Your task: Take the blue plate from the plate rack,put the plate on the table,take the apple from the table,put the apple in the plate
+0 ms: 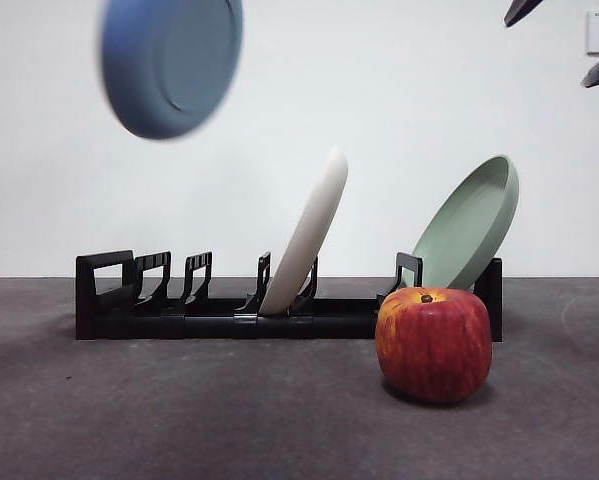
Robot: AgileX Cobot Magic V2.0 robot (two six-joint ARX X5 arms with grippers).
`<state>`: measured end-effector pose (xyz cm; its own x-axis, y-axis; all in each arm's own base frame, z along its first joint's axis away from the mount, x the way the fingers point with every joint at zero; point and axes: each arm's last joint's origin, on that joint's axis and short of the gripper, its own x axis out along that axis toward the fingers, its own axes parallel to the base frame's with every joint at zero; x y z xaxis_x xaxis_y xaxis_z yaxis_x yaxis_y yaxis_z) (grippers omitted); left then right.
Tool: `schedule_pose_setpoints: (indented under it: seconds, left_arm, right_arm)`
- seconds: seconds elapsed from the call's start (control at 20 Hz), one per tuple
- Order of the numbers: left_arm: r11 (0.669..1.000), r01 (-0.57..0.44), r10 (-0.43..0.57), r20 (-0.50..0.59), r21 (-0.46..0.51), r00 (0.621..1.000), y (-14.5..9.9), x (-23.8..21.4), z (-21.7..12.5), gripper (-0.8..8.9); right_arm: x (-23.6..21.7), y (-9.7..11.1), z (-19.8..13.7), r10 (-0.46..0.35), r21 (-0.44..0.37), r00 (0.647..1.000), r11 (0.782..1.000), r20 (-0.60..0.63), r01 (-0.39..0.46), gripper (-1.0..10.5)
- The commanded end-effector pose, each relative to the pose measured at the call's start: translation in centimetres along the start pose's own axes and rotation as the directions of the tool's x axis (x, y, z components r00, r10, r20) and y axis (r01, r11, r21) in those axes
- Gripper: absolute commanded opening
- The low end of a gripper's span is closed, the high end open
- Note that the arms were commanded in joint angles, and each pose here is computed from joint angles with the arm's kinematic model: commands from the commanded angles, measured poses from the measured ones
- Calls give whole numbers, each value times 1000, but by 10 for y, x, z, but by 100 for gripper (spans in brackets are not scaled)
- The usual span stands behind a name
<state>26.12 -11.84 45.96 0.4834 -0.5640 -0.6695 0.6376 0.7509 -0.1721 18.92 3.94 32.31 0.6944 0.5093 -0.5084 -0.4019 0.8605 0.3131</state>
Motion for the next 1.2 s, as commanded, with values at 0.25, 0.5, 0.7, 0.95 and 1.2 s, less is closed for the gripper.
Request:
schedule_pose_setpoints:
  seconds: [0.25, 0.5, 0.7, 0.95, 1.2]
  left_arm:
    - [951, -265, 267, 8, 162, 964, -69, -64, -34, -7]
    - [929, -314, 328, -44, 196, 944, -109, -53, -83, -8]
    - [883, -411, 452, -181, 225, 873, -130, 2, -139, -8]
    - [900, -357, 410, -208, 250, 888, -150, 83, -187, -8]
    - [902, -279, 363, -233, 329, 902, -156, 150, -208, -8]
  right_arm:
    - [-1, 1, 2, 0, -2, 1000, 1000, 19, 0, 472]
    - [-1, 0, 2, -3, -2, 1000, 1000, 19, 3, 472]
    - [-1, 0, 2, -2, -1, 1000, 1000, 19, 2, 472]
    - [-1, 0, 2, -3, -1, 1000, 1000, 18, 3, 472]
    - [-1, 0, 2, -2, 0, 1000, 1000, 18, 2, 472]
